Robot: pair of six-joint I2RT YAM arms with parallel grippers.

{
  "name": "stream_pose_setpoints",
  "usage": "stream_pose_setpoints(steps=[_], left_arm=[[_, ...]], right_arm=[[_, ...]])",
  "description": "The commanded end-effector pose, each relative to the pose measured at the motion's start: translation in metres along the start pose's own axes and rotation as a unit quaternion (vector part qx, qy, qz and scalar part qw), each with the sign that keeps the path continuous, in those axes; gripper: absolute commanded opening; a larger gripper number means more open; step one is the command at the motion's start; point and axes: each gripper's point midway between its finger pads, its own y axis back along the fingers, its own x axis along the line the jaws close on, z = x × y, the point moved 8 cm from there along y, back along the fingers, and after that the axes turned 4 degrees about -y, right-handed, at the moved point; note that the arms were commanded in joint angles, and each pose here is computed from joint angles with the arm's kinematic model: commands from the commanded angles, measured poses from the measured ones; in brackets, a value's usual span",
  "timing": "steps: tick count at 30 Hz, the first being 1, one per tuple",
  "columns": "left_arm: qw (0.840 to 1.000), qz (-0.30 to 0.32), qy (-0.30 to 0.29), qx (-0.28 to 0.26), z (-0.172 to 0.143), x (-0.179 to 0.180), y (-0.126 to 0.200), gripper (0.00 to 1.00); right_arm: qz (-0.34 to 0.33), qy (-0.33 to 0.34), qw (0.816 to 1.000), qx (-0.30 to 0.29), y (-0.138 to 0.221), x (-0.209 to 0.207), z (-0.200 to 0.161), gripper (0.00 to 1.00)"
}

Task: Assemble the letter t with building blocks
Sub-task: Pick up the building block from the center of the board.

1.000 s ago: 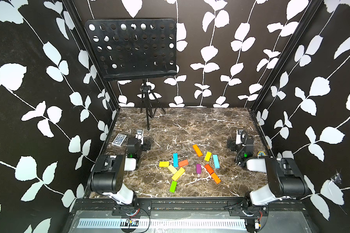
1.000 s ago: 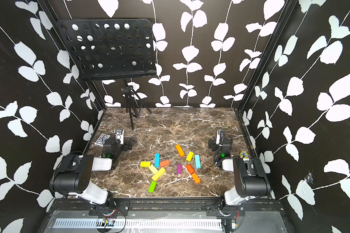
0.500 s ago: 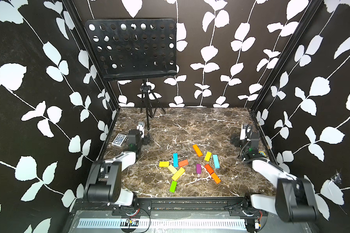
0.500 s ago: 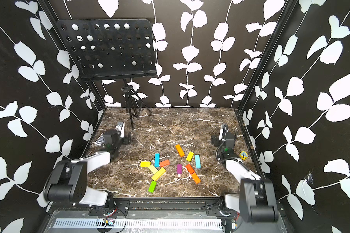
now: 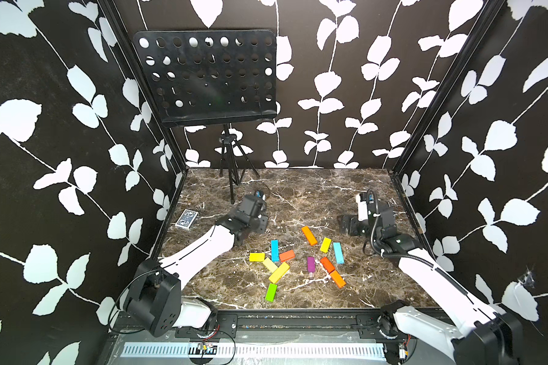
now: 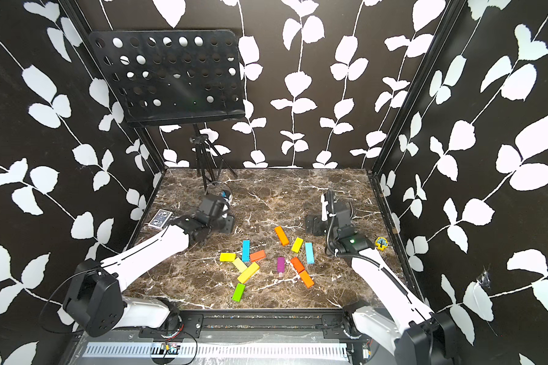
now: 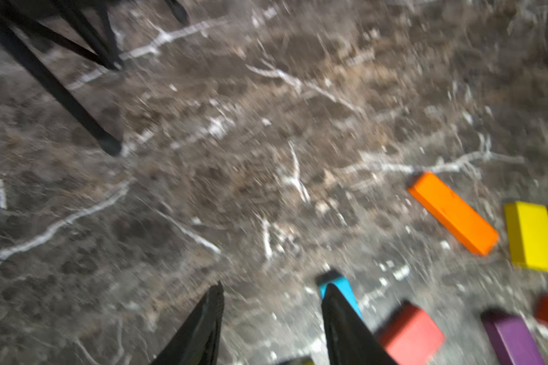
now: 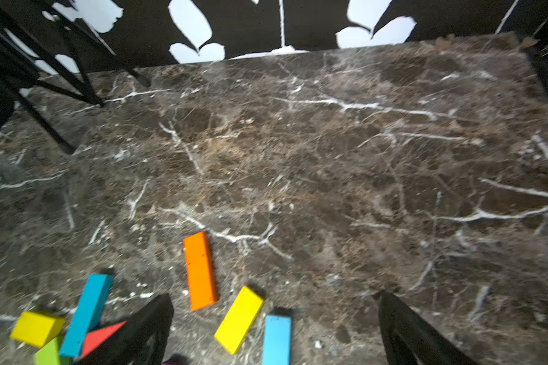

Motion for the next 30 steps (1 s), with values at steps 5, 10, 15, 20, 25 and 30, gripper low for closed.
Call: stream_pose_setpoints(steps=[5, 10, 15, 20, 25, 30], left_arm=[[0.989, -0.026, 0.11, 0.096, -0.024, -0.027, -0.005, 0.48], [0.98, -0.051, 0.14, 0.132, -0.036, -0.049, -0.017, 0.47], [0.977, -0.055, 0.141, 0.153, -0.04, -0.061, -0.025, 0.47], [0.975, -0.019, 0.131, 0.176, -0.048, -0.066, -0.029, 0.47], [0.975, -0.014, 0.137, 0.175, -0.053, -0.068, -0.035, 0.47], [0.975, -0.017, 0.135, 0.177, -0.052, -0.071, -0.039, 0.47]], right_arm=[[0.114, -0.026, 0.989, 0.089, -0.015, 0.049, -0.044, 0.99], [0.162, -0.031, 0.981, 0.105, -0.021, 0.078, -0.064, 0.99], [0.17, -0.024, 0.978, 0.115, -0.025, 0.091, -0.076, 0.99], [0.165, -0.032, 0.978, 0.121, -0.032, 0.093, -0.083, 0.99], [0.094, -0.03, 0.985, 0.141, -0.038, 0.087, -0.079, 0.99], [0.02, -0.018, 0.994, 0.104, -0.026, 0.08, -0.069, 0.99]])
